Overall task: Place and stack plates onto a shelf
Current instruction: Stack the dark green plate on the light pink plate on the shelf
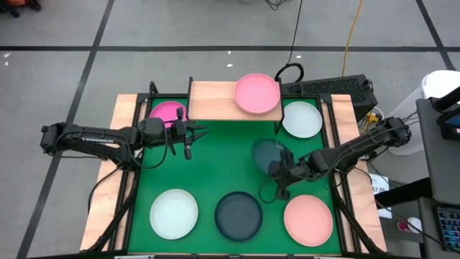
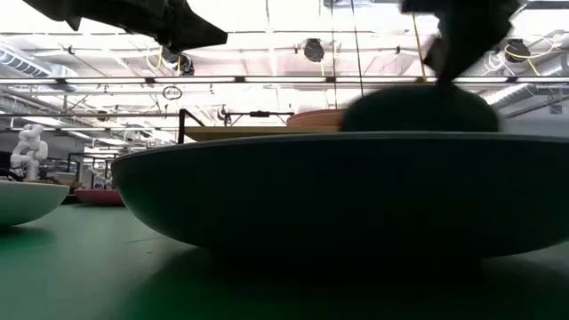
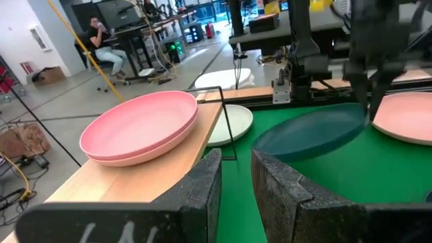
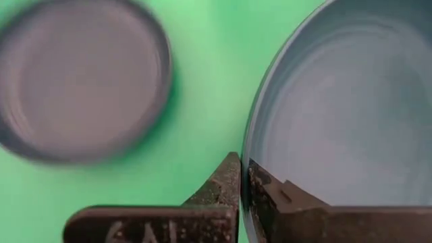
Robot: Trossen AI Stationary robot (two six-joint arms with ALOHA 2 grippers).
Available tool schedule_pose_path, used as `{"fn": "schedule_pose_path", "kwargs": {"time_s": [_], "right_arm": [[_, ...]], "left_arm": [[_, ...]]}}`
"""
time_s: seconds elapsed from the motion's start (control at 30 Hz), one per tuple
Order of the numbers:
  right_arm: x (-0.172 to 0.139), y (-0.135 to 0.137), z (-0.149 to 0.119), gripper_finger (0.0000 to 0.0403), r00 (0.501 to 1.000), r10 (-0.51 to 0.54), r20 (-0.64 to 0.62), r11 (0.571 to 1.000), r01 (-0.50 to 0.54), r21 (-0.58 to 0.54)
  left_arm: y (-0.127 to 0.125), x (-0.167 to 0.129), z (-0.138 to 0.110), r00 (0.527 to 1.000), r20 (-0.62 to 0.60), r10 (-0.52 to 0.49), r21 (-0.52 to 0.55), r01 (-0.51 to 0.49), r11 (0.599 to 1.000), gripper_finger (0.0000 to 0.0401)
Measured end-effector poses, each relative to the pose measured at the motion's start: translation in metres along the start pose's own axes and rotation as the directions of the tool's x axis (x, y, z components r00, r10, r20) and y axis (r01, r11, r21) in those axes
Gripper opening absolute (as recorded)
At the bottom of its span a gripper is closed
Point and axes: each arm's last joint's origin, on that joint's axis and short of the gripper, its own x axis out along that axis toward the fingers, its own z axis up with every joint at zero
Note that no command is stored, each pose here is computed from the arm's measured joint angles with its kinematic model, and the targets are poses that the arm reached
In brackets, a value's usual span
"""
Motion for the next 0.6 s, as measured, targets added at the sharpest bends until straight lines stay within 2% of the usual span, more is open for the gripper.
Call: {"fn": "schedule_pose_path", "kwargs": {"time_s": [0.17, 0.33, 0.47, 0.6], "right_arm": [[-0.027, -0.003, 0.038, 0.0001, 0.986, -0.022, 0.167, 0.993, 0.041, -0.113], [-0.049, -0.022, 0.069, 0.0000, 0.930, -0.197, 0.310, 0.959, 0.248, -0.134], [-0.053, -0.053, 0.087, 0.0000, 0.862, -0.346, 0.371, 0.902, 0.415, -0.122], [-0.048, -0.093, 0.101, 0.0000, 0.832, -0.418, 0.366, 0.876, 0.475, -0.080]], "left_arm": [[0.000, 0.000, 0.000, 1.000, 0.001, 0.000, 0.000, 0.000, 1.000, 0.0088], [0.000, 0.000, 0.000, 1.000, 0.001, 0.000, -0.001, 0.000, 1.000, 0.0088], [0.000, 0.000, 0.000, 1.000, 0.001, 0.000, -0.002, 0.000, 1.000, 0.0088], [0.000, 0.000, 0.000, 1.000, 0.001, 0.000, -0.006, 0.000, 1.000, 0.0088]]}}
